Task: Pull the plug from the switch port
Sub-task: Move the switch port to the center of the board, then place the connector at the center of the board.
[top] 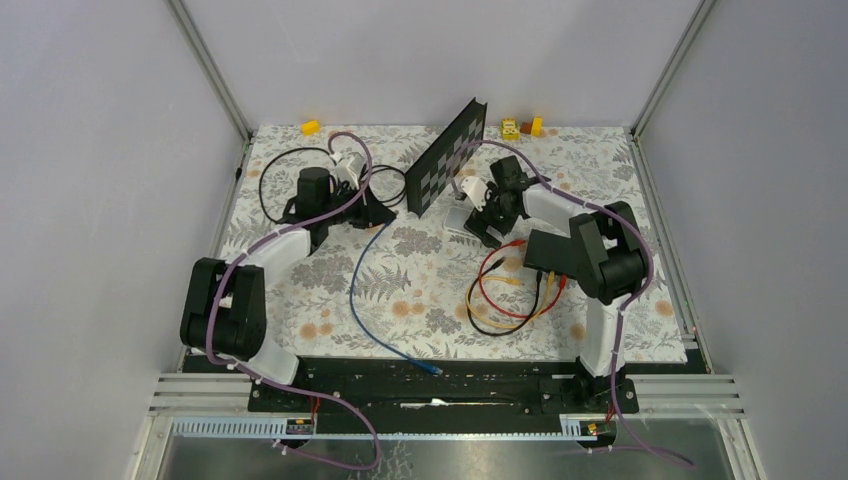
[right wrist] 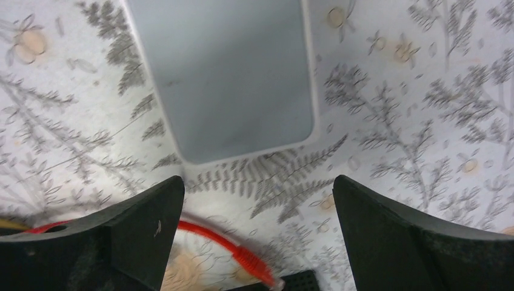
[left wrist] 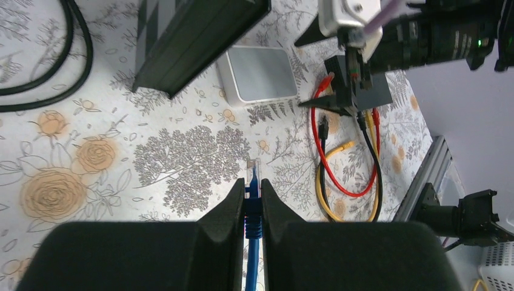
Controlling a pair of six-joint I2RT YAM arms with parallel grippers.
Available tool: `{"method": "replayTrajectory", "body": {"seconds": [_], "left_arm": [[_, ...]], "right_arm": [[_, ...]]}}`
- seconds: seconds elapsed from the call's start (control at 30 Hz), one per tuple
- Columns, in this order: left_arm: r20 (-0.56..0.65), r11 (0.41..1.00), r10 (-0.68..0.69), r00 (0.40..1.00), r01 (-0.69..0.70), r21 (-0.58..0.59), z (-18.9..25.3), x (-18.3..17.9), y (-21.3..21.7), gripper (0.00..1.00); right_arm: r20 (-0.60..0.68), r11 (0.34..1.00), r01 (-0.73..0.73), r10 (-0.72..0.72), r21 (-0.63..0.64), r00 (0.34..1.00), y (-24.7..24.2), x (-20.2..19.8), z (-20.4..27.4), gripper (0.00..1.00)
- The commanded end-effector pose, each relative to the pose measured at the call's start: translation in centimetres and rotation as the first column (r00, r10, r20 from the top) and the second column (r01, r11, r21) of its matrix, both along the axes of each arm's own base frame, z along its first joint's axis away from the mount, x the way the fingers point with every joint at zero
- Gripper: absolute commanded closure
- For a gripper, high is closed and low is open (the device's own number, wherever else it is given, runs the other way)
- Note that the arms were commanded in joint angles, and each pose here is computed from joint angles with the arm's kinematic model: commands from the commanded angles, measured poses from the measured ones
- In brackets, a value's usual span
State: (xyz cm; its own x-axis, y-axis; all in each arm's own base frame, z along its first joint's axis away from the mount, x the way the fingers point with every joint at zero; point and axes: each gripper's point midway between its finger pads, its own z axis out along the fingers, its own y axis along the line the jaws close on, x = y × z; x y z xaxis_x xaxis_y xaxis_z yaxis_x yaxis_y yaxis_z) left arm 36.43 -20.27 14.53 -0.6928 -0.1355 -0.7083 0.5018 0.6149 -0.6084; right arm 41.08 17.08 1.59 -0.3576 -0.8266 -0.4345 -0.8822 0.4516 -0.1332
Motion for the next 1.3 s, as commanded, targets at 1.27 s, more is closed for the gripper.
{"method": "replayTrajectory", "body": {"seconds": [1.27], "left_arm": [[0.062, 0.516, 0.832, 0.552, -0.727, -0.453, 15.1, 9.7, 30.5, 1.00]], "right_arm": [[0.138, 0.957, 0.224, -0.251, 0.185, 0.958, 0.1, -0.1, 6.5, 0.00]]}}
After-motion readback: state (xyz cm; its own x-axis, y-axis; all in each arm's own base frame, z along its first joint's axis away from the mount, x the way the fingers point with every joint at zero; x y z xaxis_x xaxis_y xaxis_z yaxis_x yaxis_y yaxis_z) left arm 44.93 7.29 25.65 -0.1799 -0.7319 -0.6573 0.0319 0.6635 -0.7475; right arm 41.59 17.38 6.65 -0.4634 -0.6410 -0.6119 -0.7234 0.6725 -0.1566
